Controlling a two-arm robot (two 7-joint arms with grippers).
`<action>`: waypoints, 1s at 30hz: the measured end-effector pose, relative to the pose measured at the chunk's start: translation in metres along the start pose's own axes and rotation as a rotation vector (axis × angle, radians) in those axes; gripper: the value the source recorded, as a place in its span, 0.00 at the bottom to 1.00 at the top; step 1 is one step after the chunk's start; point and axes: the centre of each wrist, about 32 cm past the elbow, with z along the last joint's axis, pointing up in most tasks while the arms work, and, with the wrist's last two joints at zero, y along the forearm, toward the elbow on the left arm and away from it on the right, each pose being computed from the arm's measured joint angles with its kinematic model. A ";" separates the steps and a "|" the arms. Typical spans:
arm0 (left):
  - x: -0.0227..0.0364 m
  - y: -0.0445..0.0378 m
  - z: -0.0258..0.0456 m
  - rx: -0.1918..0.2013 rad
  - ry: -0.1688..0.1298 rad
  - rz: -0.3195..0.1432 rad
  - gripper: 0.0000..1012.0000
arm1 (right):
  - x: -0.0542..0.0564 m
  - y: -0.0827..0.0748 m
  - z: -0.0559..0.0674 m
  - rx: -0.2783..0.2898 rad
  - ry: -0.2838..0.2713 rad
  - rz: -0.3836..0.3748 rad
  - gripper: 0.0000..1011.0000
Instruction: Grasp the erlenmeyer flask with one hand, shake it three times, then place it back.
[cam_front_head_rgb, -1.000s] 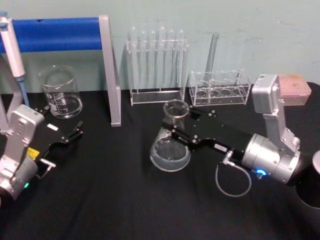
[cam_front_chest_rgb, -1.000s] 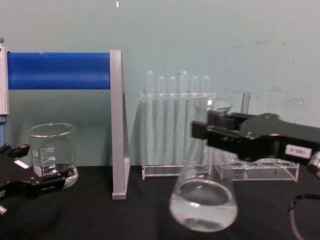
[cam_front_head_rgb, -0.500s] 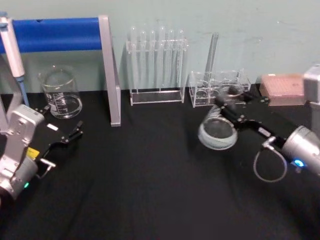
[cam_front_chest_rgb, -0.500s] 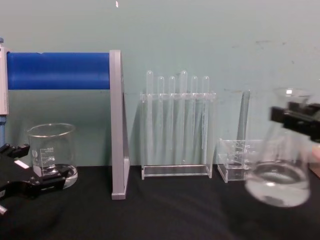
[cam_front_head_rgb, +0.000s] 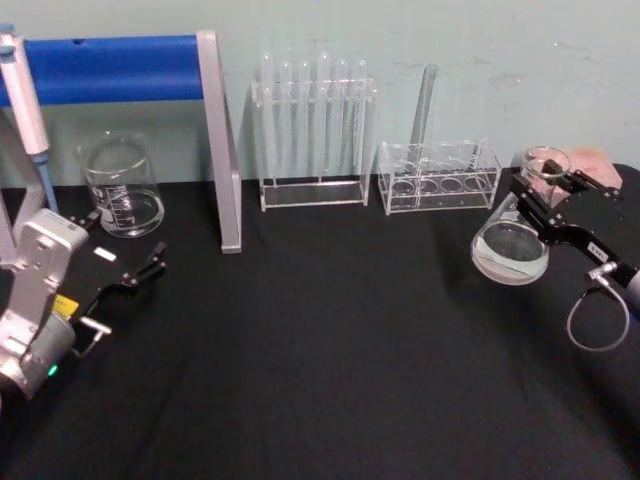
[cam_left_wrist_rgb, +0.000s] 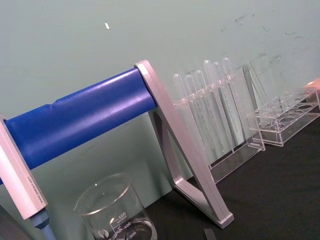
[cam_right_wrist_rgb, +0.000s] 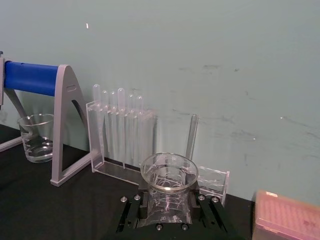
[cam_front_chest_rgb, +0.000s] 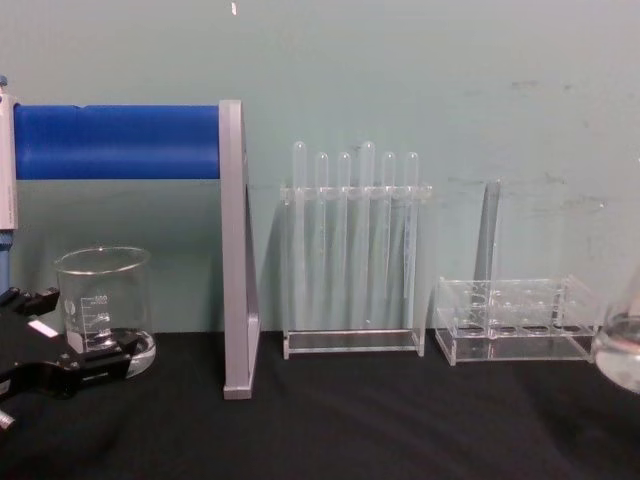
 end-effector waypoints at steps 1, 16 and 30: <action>0.0000 0.0000 0.0000 0.000 0.000 0.000 0.99 | 0.000 0.000 0.000 0.000 -0.001 -0.003 0.44; 0.0000 0.0000 0.0000 0.000 0.000 0.000 0.99 | -0.018 0.016 0.001 0.000 0.012 0.137 0.44; 0.0000 0.0000 0.0000 0.000 0.000 0.000 0.99 | -0.058 0.042 -0.001 -0.005 0.015 0.409 0.44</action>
